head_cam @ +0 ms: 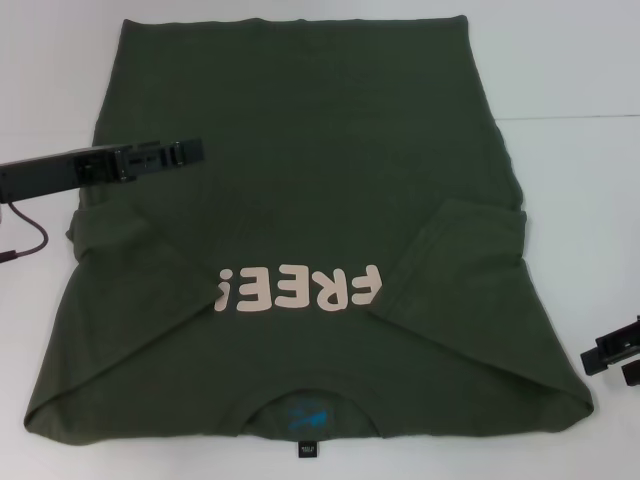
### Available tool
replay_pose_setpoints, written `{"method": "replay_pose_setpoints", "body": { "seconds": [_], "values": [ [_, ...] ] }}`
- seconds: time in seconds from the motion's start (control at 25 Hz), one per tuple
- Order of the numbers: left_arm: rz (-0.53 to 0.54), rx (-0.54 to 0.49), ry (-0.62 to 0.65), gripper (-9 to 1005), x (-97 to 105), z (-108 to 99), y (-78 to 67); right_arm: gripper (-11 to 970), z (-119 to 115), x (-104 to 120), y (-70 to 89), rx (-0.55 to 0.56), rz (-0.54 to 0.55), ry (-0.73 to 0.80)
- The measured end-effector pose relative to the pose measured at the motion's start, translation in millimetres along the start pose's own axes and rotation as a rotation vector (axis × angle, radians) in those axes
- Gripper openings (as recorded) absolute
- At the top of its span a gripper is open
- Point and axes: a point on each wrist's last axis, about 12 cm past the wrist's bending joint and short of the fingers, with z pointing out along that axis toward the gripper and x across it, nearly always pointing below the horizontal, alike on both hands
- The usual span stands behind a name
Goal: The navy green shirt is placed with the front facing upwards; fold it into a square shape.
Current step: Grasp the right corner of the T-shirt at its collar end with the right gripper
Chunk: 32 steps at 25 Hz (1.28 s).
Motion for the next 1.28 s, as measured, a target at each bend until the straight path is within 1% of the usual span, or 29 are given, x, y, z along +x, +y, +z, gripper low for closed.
{"method": "replay_pose_setpoints", "body": {
  "seconds": [0.24, 0.4, 0.68, 1.28],
  "values": [
    [0.001, -0.003, -0.001, 904, -0.4, -0.5, 0.3, 740, 6.3, 0.0, 2.5, -0.013, -0.018, -0.004],
    [0.0, -0.005, -0.002, 901, 0.0, -0.7, 0.6, 746, 11.9, 0.5, 3.5, -0.02, -0.02, -0.008],
    [-0.003, -0.005, -0.001, 896, 1.4, -1.3, 0.8, 741, 17.0, 0.9, 1.4, 0.013, -0.006, -0.006],
    [-0.009, -0.009, -0.003, 886, 3.4, -2.4, 1.6, 737, 29.4, 3.2, 2.5, -0.021, -0.004, 0.0]
  ]
}}
